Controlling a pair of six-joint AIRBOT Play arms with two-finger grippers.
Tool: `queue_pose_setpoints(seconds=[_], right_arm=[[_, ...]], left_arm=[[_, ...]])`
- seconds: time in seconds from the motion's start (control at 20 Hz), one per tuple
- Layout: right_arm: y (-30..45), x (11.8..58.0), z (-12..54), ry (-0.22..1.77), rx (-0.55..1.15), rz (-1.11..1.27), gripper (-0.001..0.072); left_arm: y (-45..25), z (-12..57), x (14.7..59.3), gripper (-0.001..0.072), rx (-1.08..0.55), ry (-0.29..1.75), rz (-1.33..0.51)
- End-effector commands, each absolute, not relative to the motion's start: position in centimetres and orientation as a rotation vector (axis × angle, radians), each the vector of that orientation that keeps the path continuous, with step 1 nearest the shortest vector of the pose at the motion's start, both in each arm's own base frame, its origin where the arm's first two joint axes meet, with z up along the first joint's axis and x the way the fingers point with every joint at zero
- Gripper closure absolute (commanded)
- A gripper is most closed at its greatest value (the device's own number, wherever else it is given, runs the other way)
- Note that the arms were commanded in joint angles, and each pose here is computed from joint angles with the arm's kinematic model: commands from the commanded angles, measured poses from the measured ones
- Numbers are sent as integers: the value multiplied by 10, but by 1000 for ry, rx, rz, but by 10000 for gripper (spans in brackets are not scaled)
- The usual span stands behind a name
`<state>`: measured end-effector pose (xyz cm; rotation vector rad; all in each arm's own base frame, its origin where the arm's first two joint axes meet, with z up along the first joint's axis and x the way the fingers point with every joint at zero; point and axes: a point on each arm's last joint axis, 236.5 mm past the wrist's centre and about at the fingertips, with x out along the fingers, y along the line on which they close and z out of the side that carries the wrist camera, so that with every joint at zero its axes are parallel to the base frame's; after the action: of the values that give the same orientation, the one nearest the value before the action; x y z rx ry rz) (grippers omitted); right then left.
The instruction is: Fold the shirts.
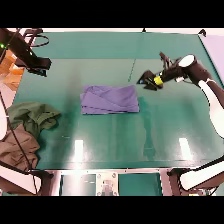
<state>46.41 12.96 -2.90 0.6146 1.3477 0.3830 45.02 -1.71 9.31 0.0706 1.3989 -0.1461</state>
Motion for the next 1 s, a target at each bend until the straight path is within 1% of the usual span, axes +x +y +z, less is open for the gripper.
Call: queue_pose_setpoints(seconds=[0.0,0.15,0.3,0.35,0.4,0.45,0.6,0.7,0.8,0.95], right_arm=[[126,432,-80,1449,677,368,108],[173,426,-100,1484,702,448,108],[210,436,-100,1450,688,502,112],[216,444,-95,1417,674,509,253],[220,454,-84,1384,661,525,629],[221,464,-70,1350,656,539,697],[193,502,1,1181,660,543,700],[144,517,60,1037,672,497,700],[72,514,106,933,681,398,701],[-60,477,136,856,693,131,701]], left_arm=[[-18,94,453,682,52,1386,-139],[-18,94,453,682,47,1385,-134],[-18,94,453,682,44,1386,-131],[-18,94,453,681,44,1386,-131],[-18,94,453,681,44,1385,-131],[-18,94,453,681,44,1385,-131],[-18,94,453,681,44,1386,-132],[-18,94,453,681,43,1386,-132],[-18,94,454,681,44,1385,-132],[-18,94,454,681,44,1384,-132]])
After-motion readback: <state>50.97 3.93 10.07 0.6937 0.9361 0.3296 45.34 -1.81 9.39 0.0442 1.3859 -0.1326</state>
